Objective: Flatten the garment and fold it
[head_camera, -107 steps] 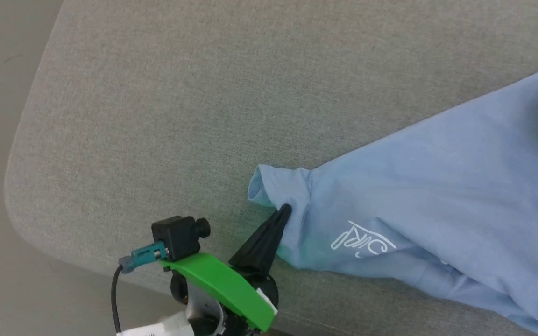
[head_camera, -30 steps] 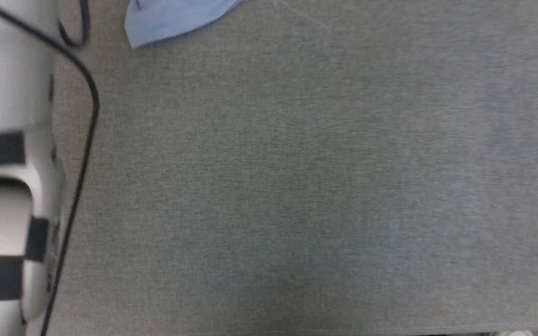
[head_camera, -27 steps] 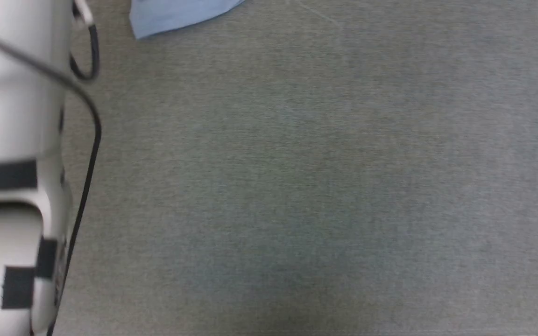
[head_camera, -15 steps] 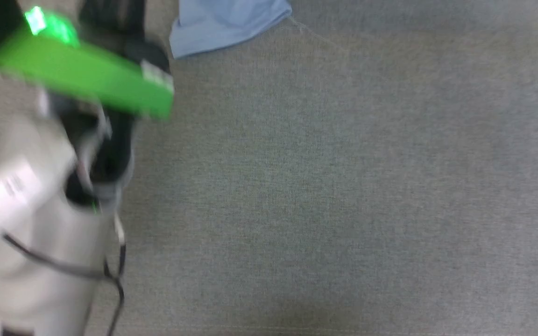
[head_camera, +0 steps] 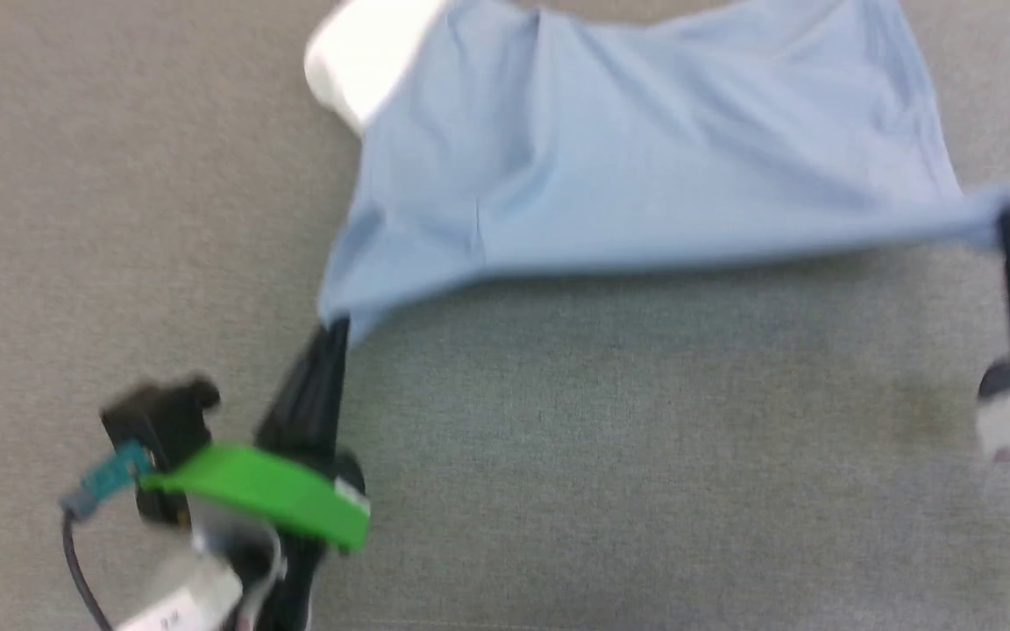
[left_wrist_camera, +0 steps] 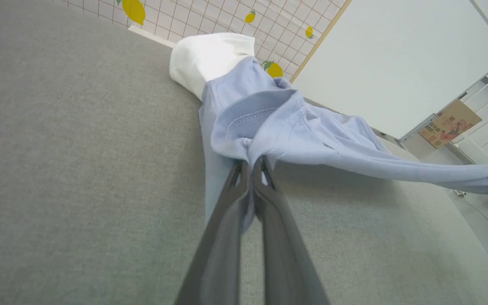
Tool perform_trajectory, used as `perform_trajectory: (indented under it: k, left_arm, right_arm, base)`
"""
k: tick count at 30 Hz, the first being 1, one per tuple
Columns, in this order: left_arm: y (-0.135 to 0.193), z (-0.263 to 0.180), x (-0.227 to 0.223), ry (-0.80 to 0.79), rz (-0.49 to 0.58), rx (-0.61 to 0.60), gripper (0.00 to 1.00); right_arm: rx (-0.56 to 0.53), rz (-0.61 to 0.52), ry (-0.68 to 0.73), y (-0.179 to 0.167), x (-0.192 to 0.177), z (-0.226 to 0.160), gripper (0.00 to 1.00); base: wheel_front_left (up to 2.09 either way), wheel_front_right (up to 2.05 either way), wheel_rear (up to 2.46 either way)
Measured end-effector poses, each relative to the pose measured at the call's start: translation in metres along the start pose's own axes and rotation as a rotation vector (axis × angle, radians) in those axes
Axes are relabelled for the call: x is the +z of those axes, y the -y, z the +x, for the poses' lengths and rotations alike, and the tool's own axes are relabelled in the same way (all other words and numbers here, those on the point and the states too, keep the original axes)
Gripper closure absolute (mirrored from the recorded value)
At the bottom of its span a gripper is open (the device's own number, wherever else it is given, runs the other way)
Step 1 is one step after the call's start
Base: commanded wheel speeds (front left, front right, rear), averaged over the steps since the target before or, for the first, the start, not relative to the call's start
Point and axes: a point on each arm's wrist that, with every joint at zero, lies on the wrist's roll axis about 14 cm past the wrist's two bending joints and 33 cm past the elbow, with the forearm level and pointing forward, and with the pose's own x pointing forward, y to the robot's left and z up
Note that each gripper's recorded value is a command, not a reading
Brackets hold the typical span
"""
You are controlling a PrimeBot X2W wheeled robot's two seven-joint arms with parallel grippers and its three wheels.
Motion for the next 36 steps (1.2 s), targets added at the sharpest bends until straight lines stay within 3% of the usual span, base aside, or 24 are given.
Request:
perform_trajectory:
  k: [15,25,28,36]
  left_arm:
    - [-0.009,-0.123,-0.065,-0.311,-0.197,0.127,1.0]
    - [0.008,-0.171,-0.075,-0.399,-0.296,0.127,1.0]
    - [0.005,-0.177,-0.07,-0.388,-0.288,0.146,1.0]
    - [0.006,-0.132,-0.022,-0.239,-0.113,0.063,1.0]
  right_arm:
    - [-0.071,0.149,-0.403,-0.004,-0.08,-0.132,1.0]
    - [-0.089,0.253,-0.621,-0.004,-0.1,-0.2,1.0]
    - [-0.106,0.255,-0.62,0.0,-0.093,-0.207,1.0]
    - [-0.098,0.136,-0.455,0.009,-0.051,-0.161,1.0]
  base:
    - [0.0,0.0,0.0]
    - [0.0,0.0,0.0]
    - [0.0,0.0,0.0]
    - [0.0,0.0,0.0]
